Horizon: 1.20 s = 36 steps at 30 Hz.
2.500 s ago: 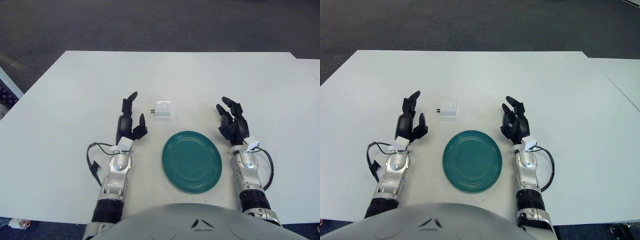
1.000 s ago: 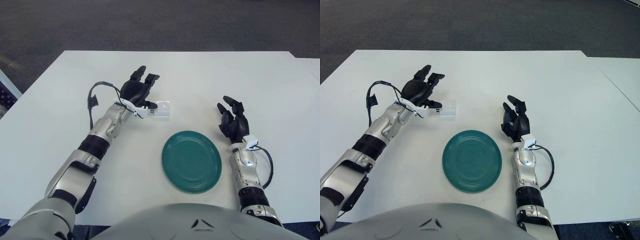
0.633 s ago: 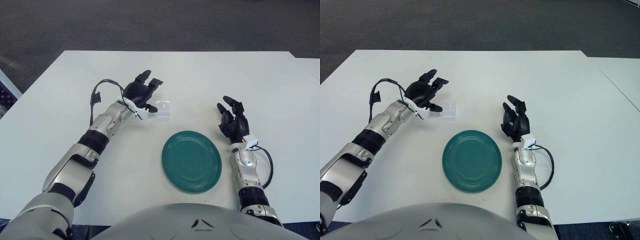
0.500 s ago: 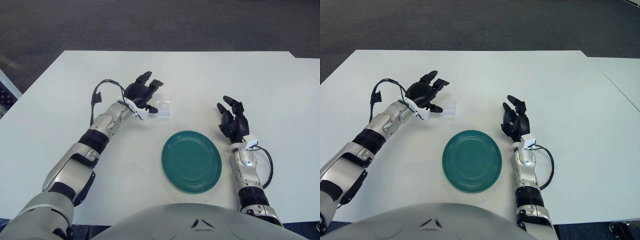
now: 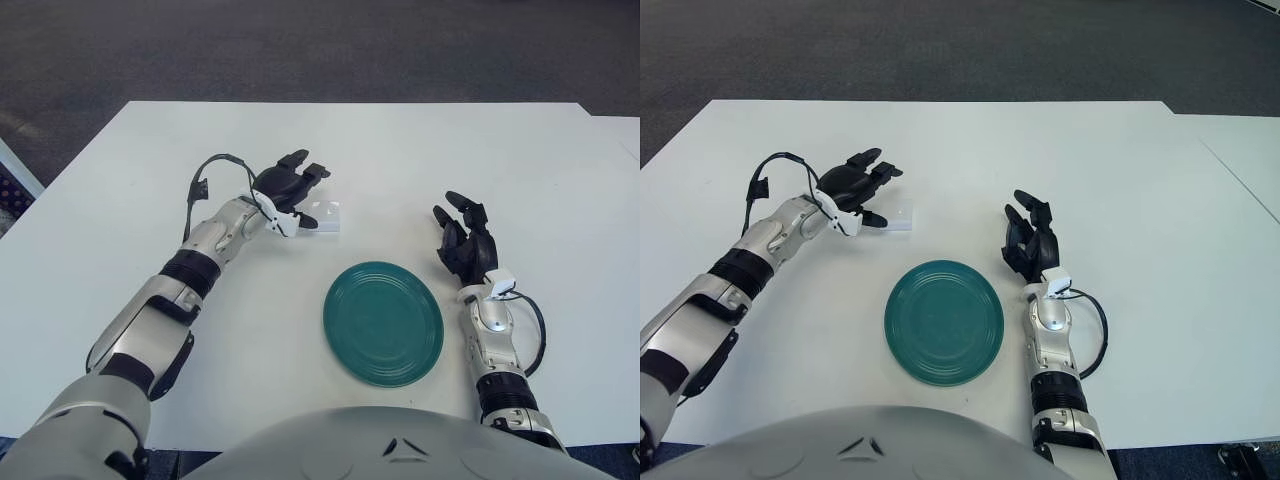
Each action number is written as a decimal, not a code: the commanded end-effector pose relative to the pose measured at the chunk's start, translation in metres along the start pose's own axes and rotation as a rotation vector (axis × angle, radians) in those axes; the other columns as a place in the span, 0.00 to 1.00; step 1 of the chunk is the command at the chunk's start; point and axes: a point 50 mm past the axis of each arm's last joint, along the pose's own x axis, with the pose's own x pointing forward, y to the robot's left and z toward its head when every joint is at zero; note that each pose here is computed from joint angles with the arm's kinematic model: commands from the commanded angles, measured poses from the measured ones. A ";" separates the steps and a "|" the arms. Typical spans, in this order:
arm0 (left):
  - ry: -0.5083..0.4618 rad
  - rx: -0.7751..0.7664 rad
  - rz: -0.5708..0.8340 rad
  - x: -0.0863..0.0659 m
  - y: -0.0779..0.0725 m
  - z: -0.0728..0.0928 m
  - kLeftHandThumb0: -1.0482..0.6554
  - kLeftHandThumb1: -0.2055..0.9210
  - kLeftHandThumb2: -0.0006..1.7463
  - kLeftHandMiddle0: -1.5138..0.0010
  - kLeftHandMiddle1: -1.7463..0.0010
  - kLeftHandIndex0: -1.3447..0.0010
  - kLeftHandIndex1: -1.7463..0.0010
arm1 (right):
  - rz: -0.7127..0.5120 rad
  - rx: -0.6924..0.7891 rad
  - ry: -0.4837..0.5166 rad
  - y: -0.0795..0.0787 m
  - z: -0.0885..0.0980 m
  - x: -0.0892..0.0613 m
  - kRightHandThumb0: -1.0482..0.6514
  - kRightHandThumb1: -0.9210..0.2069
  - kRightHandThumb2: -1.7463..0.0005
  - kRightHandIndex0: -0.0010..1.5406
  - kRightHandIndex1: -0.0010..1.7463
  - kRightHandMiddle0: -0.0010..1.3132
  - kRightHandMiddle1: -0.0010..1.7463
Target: Put the charger into the plate.
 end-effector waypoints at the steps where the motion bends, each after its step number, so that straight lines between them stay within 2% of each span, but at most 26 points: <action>1: -0.002 -0.037 -0.041 0.004 0.003 -0.002 0.00 1.00 0.19 0.96 0.99 1.00 0.60 | -0.024 0.041 0.281 0.008 -0.052 -0.048 0.15 0.00 0.59 0.27 0.01 0.00 0.48; 13: -0.047 -0.119 -0.137 0.009 0.002 0.003 0.00 1.00 0.22 0.91 0.98 1.00 0.52 | -0.031 0.038 0.284 0.008 -0.052 -0.050 0.16 0.00 0.59 0.27 0.01 0.00 0.48; 23: 0.004 -0.088 -0.206 0.016 -0.002 0.001 0.00 1.00 0.22 0.83 0.97 0.99 0.43 | -0.030 0.032 0.285 0.008 -0.052 -0.049 0.17 0.00 0.59 0.28 0.01 0.00 0.47; 30: 0.064 -0.056 -0.269 0.023 -0.009 -0.003 0.00 1.00 0.20 0.81 0.97 0.99 0.44 | -0.029 0.034 0.286 0.009 -0.052 -0.049 0.17 0.00 0.59 0.28 0.02 0.00 0.49; 36: 0.099 -0.044 -0.336 0.023 -0.024 -0.004 0.00 1.00 0.19 0.82 0.98 1.00 0.51 | -0.030 0.037 0.286 0.010 -0.052 -0.051 0.17 0.00 0.58 0.28 0.01 0.00 0.46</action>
